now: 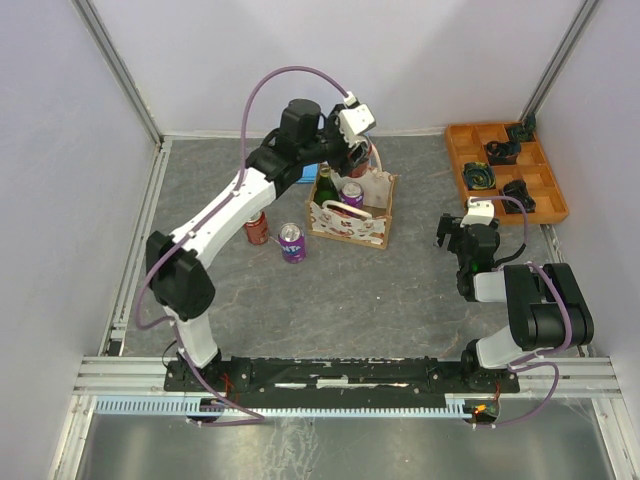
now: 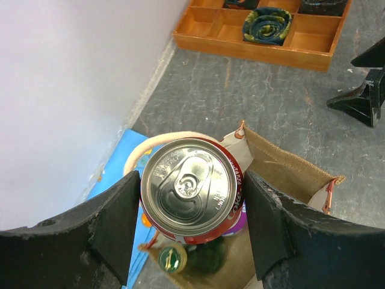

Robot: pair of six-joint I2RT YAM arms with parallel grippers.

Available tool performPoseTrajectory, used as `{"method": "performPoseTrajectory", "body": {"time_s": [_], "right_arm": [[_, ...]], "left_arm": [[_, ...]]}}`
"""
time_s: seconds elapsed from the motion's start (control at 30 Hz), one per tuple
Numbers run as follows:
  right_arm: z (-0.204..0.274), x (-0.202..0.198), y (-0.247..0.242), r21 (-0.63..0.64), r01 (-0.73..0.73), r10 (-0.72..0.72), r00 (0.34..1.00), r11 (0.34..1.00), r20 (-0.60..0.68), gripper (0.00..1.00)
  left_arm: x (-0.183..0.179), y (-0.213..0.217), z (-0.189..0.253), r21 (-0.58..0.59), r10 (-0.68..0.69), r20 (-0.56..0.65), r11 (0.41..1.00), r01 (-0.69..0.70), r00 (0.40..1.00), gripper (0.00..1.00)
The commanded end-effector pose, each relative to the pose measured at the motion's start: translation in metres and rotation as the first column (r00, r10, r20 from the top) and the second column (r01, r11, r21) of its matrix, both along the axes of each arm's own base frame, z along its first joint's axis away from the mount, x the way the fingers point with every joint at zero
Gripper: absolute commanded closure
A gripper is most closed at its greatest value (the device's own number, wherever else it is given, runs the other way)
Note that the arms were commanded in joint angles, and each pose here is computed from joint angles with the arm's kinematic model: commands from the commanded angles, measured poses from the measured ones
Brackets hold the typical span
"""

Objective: Take the beverage out of the canvas bag

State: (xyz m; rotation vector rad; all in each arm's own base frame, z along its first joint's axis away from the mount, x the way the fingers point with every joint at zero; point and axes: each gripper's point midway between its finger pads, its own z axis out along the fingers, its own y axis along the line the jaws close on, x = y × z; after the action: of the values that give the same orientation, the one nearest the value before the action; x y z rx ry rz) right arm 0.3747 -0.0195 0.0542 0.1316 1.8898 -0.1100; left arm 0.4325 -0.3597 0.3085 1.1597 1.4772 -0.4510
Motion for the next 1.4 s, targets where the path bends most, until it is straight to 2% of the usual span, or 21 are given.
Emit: {"method": "performPoseTrajectory", "body": {"time_s": [0.0, 0.33, 0.7, 1.0, 1.37], "right_arm": [[0.017, 0.011, 0.0, -0.008, -0.006, 0.007, 0.998, 1.0, 0.056, 0.01], [0.017, 0.011, 0.0, -0.008, -0.006, 0.006, 0.998, 1.0, 0.058, 0.01], [0.017, 0.011, 0.0, -0.008, -0.006, 0.007, 0.998, 1.0, 0.058, 0.01], [0.017, 0.011, 0.0, -0.009, -0.006, 0.007, 0.998, 1.0, 0.056, 0.01], [0.017, 0.011, 0.0, -0.008, -0.006, 0.006, 0.998, 1.0, 0.058, 0.01]], "left_arm": [[-0.016, 0.03, 0.1, -0.134, 0.092, 0.199, 0.989, -0.066, 0.976, 0.97], [-0.033, 0.073, 0.135, -0.192, 0.254, 0.2, 0.957, -0.216, 0.946, 0.97], [-0.062, 0.144, 0.159, -0.251, 0.491, 0.175, 0.86, -0.444, 0.853, 0.97], [-0.098, 0.189, 0.135, -0.304, 0.603, 0.073, 0.772, -0.559, 0.794, 0.97], [-0.131, 0.212, 0.053, -0.289, 0.635, -0.08, 0.723, -0.627, 0.768, 0.97]]}}
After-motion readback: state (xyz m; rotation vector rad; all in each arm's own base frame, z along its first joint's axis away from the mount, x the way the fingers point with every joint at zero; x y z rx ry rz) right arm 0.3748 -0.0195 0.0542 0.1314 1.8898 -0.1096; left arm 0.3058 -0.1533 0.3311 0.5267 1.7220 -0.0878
